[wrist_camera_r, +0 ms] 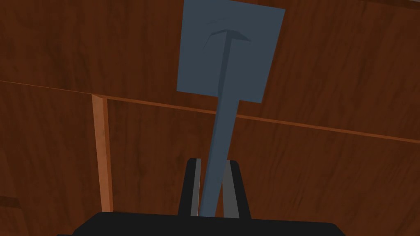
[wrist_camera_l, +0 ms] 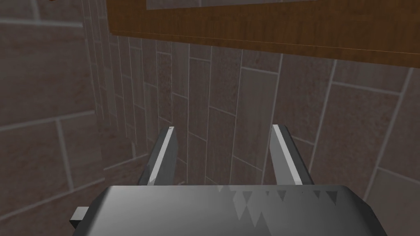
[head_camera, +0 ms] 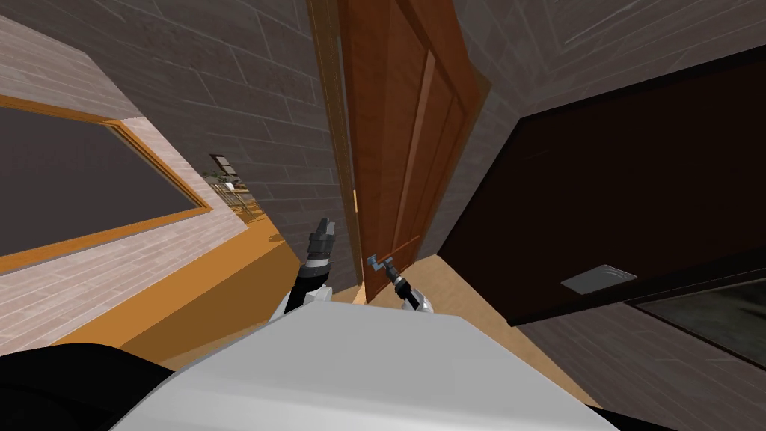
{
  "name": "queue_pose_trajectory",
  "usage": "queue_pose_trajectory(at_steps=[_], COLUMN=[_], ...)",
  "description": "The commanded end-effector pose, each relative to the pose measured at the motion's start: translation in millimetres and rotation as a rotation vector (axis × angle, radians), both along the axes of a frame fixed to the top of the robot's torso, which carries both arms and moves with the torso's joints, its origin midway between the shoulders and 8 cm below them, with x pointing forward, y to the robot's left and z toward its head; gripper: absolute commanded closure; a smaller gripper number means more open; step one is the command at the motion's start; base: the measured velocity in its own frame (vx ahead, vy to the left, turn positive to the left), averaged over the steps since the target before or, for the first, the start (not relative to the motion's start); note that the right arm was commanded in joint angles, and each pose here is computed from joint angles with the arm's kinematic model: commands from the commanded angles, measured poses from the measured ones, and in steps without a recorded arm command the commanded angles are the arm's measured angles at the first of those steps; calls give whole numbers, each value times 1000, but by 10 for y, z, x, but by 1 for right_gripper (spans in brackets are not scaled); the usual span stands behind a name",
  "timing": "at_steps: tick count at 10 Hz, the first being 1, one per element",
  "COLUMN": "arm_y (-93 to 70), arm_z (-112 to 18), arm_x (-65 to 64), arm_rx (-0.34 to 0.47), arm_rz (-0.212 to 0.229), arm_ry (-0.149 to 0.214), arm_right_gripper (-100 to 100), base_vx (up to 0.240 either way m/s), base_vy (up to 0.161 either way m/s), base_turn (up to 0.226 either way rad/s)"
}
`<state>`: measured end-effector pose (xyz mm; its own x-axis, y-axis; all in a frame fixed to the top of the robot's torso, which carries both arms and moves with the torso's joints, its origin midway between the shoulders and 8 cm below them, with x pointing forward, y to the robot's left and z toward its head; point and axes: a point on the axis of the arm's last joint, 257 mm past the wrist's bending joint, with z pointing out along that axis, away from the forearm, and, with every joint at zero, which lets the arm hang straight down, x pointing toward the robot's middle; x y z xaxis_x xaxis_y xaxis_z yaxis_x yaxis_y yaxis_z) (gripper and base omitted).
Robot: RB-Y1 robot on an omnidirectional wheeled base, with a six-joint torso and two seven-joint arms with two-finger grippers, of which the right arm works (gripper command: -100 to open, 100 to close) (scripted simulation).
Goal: Push the door open
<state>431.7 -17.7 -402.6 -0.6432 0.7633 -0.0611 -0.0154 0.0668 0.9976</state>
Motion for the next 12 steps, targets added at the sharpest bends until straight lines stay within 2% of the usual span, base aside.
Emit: queue_pose_trajectory(at_steps=[1, 3, 8, 12], arm_y=[-69, -7, 306, 555], arm_z=[-36, -31, 28, 98], arm_x=[13, -11, -107, -176], arm_rx=[-11, -7, 30, 64], arm_rz=[-2, 13, 61, 89], arm_ry=[7, 8, 14, 18], arm_right_gripper=[100, 100, 100, 100], base_vx=[-120, -114, -124, -104], base_vy=[-208, -198, -233, -193], base_turn=[153, 153, 190, 107])
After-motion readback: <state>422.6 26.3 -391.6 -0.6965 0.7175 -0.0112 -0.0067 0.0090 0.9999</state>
